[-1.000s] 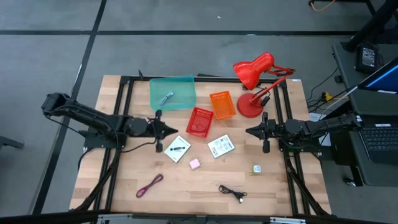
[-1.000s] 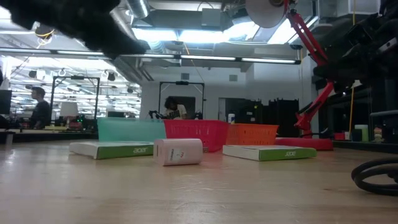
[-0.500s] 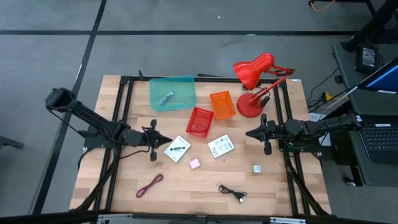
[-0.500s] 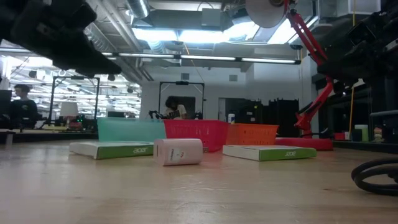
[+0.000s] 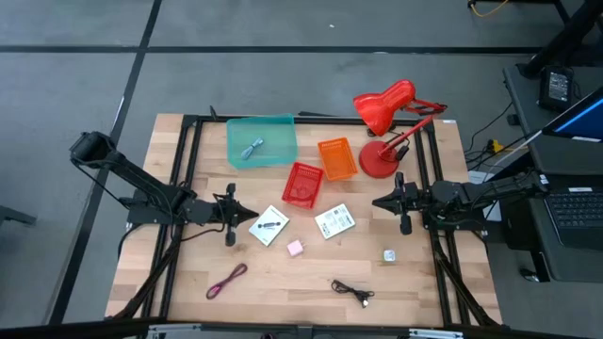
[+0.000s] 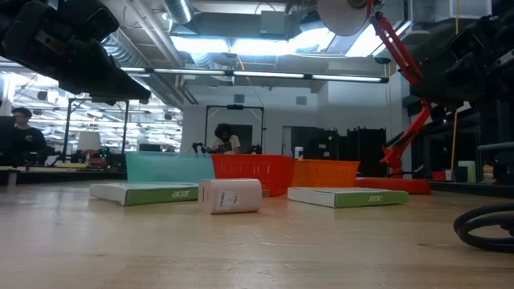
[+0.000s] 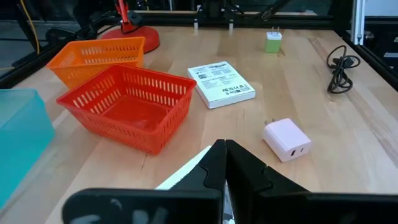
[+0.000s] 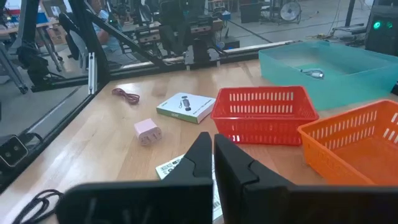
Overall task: Pick and place items into bin
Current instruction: Put the green charger adapter into orange bin
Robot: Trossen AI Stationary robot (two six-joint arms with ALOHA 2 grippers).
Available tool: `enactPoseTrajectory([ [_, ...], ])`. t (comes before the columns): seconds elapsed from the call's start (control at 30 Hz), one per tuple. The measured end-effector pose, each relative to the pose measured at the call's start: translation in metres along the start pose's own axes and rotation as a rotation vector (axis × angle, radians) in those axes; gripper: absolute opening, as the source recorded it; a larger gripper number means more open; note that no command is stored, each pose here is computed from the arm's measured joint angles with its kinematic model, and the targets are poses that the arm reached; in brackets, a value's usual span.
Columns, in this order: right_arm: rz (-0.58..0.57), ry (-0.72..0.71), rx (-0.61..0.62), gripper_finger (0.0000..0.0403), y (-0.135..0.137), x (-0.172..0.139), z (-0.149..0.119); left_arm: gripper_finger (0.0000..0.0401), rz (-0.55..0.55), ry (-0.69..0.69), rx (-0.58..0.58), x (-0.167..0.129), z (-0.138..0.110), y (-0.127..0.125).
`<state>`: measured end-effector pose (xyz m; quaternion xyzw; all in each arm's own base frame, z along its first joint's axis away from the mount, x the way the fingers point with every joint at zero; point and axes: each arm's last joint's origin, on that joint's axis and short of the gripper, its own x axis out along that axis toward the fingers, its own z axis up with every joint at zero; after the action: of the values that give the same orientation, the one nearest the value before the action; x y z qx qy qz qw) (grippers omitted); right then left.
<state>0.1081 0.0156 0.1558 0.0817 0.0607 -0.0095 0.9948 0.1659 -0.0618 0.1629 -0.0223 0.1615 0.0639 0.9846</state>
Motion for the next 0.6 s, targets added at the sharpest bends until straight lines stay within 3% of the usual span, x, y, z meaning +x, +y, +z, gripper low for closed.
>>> enactPoseTrajectory([
  [0.23, 0.140, 0.041, 0.096, 0.0000, 0.005, -0.001, 0.004, 0.0003, -0.001, 0.003, 0.005, 0.000, 0.000, 0.000],
  [0.6, 0.146, 0.305, 0.150, 0.0000, 0.016, -0.009, 0.017, 0.0003, 0.001, 0.003, 0.004, 0.000, 0.000, 0.000],
])
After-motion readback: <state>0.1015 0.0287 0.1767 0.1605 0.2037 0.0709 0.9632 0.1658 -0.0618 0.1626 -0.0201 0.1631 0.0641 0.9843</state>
